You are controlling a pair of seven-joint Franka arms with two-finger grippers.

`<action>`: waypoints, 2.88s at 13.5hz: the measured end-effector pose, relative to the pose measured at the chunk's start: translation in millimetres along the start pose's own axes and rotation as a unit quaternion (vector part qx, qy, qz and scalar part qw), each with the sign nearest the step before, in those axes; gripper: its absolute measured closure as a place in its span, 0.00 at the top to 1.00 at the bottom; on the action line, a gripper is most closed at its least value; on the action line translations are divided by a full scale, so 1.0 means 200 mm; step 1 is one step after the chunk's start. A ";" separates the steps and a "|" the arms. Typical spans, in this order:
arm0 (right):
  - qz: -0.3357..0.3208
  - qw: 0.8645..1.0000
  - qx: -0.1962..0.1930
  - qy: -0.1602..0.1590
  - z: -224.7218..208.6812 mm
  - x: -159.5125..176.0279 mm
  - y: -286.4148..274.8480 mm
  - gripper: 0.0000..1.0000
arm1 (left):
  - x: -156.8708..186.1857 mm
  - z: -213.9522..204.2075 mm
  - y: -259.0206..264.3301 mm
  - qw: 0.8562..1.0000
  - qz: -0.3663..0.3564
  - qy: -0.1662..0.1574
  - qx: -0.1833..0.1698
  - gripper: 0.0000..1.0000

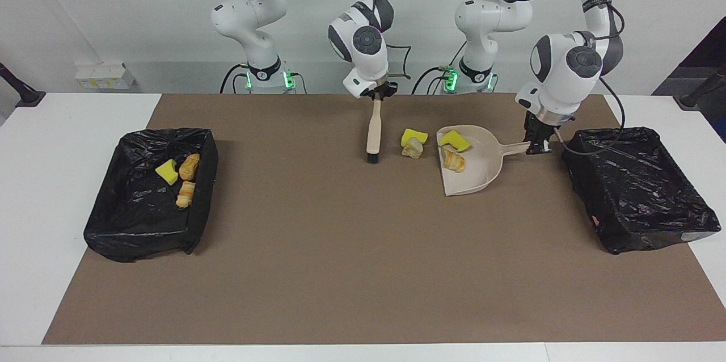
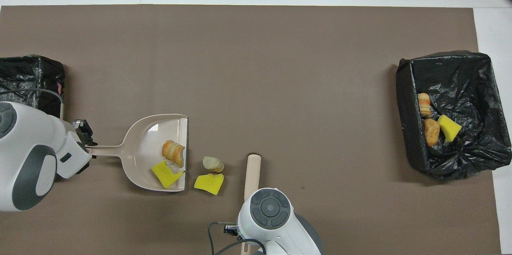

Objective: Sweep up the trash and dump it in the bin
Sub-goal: 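Sweep the remaining trash pieces into the dustpan with the right gripper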

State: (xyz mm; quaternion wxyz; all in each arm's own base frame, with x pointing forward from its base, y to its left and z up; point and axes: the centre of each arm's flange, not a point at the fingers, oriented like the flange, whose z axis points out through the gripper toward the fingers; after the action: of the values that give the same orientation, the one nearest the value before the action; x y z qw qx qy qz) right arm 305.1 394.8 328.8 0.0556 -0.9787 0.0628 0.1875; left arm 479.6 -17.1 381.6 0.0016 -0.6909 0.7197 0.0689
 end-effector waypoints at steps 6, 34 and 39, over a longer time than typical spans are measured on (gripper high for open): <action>0.010 0.999 0.030 0.007 0.00 0.03 -0.05 0.26 | 0.06 0.00 0.01 1.000 -0.010 -0.002 -0.001 0.32; 0.038 0.984 0.169 0.037 -0.15 -0.02 -0.89 0.26 | 0.14 -0.03 0.10 0.993 -0.111 0.033 0.002 0.32; 0.044 0.985 0.159 0.055 -0.31 0.10 -0.78 0.26 | 0.09 -0.03 0.09 0.986 -0.153 0.069 -0.003 0.32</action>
State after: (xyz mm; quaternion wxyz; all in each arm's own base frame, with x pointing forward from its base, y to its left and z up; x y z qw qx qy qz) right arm 369.0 539.0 392.5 0.1987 -0.9624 0.1380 0.1234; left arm 461.3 -35.3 387.8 -0.0395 -0.7962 0.6033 0.0226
